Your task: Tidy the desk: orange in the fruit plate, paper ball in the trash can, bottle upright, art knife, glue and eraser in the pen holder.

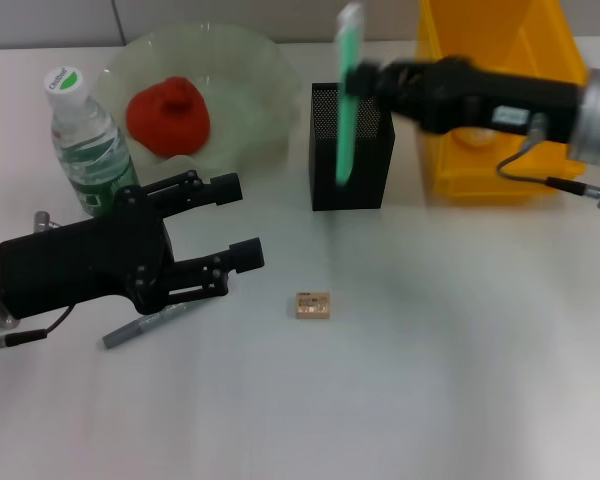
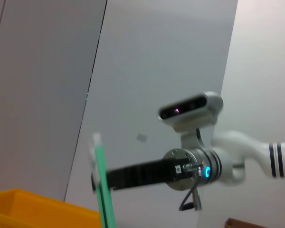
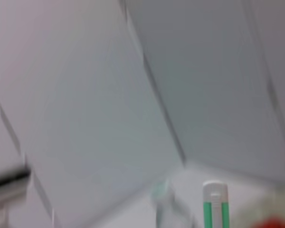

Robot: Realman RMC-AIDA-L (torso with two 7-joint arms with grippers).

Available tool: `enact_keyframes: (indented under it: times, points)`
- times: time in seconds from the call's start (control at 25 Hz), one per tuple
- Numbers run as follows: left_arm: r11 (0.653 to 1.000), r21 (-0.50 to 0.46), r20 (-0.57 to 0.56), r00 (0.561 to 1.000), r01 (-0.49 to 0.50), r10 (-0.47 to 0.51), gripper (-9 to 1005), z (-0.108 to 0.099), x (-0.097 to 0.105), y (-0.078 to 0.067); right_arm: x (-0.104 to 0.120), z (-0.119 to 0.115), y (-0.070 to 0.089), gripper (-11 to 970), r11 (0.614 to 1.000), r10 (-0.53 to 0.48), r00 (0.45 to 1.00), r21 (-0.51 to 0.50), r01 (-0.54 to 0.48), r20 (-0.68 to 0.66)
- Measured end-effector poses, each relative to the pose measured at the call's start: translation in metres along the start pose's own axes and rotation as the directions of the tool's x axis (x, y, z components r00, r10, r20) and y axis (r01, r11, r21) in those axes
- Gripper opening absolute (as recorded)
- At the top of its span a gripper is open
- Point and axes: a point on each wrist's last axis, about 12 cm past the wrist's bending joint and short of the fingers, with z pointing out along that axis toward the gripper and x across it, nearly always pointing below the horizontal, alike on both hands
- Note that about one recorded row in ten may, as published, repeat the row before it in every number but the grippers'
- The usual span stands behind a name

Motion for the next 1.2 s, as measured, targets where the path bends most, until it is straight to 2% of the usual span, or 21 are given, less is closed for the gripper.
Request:
enact_keyframes:
  times: [0.08, 0.2, 0.32, 0.48, 0.76, 1.0, 1.2]
  points:
    - [1.0, -0.001, 0.002, 1.0, -0.002, 0.002, 778, 0.001, -0.001, 0.001, 0.011, -0.01, -0.006, 168, 1.0, -0.013, 0.993, 0.016, 0.012, 0.115]
    - [1.0, 0.004, 0.002, 1.0, -0.007, 0.007, 778, 0.003, -0.002, 0.002, 0.022, -0.019, -0.011, 168, 0.995, -0.082, 0.974, 0.064, 0.07, 0.212]
    - [1.0, 0.004, -0.003, 1.0, -0.01, 0.01, 778, 0.004, -0.003, 0.003, 0.031, -0.02, -0.013, 168, 0.983, -0.166, 0.956, 0.117, 0.141, 0.242]
    - [1.0, 0.002, -0.007, 1.0, -0.01, 0.01, 778, 0.005, -0.003, 0.004, 0.041, -0.015, -0.016, 168, 0.967, -0.23, 0.939, 0.169, 0.19, 0.256]
    - [1.0, -0.006, -0.011, 1.0, -0.01, 0.01, 778, 0.005, -0.002, 0.005, 0.041, -0.001, -0.027, 169, 0.945, -0.274, 0.94, 0.239, 0.224, 0.204]
    - [1.0, -0.009, -0.01, 1.0, -0.01, 0.01, 778, 0.005, -0.002, 0.005, 0.045, 0.014, -0.032, 168, 0.939, -0.271, 0.956, 0.249, 0.237, 0.112]
    - [1.0, -0.009, -0.009, 1.0, -0.009, 0.009, 778, 0.005, -0.002, 0.005, 0.05, 0.024, -0.03, 169, 0.938, -0.283, 0.958, 0.221, 0.266, 0.046]
